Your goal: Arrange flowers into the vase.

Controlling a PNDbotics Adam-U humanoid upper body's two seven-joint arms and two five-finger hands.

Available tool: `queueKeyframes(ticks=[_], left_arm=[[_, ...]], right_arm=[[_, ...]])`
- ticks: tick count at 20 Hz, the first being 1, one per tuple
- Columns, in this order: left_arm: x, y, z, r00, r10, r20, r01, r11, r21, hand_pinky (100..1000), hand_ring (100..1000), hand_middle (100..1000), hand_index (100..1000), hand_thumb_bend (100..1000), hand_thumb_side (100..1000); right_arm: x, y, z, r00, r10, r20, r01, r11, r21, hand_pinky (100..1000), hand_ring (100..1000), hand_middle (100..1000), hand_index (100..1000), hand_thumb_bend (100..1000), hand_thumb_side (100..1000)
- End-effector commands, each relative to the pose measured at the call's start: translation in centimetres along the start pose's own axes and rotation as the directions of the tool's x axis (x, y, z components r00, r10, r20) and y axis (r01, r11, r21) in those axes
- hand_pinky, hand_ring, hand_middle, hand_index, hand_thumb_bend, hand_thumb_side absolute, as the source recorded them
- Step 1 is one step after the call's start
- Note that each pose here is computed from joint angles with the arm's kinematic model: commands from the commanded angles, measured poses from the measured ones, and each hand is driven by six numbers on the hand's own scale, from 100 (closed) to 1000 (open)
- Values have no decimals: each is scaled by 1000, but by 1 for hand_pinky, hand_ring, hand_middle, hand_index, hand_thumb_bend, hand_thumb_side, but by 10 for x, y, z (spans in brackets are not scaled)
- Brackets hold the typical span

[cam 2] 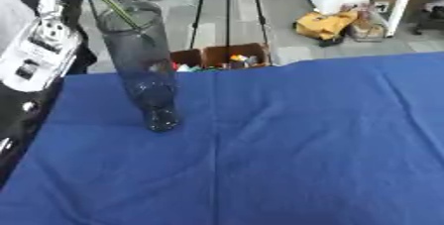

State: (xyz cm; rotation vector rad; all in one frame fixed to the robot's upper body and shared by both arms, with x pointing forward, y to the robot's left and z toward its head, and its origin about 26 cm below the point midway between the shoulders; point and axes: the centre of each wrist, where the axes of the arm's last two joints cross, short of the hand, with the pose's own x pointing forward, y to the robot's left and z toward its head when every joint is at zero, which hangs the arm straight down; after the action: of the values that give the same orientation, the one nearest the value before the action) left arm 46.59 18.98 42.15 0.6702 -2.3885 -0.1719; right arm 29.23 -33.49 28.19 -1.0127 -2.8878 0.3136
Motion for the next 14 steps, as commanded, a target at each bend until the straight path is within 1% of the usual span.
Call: queueKeyframes(ticks=[1,4,10,14], left_arm=[[6,15,-8,1000,-27,15,26,1000,15,409,682,608,655,214,832],[4,15,-8,999,-48,4,48,999,10,418,689,610,650,176,808],[4,17,-8,992,-126,12,126,992,6,443,711,630,669,192,802],[4,16,-8,985,-172,17,173,984,-35,497,756,707,763,243,828]], right_arm=[[2,-6,-8,1000,10,24,-10,1000,-12,777,834,787,840,100,784],[2,-6,-8,1000,12,23,-12,1000,-14,777,834,787,840,100,784],[2,-7,-7,1000,14,20,-14,1000,-13,777,834,787,839,100,784],[2,-7,-7,1000,16,16,-16,1000,-14,777,834,787,839,100,785]])
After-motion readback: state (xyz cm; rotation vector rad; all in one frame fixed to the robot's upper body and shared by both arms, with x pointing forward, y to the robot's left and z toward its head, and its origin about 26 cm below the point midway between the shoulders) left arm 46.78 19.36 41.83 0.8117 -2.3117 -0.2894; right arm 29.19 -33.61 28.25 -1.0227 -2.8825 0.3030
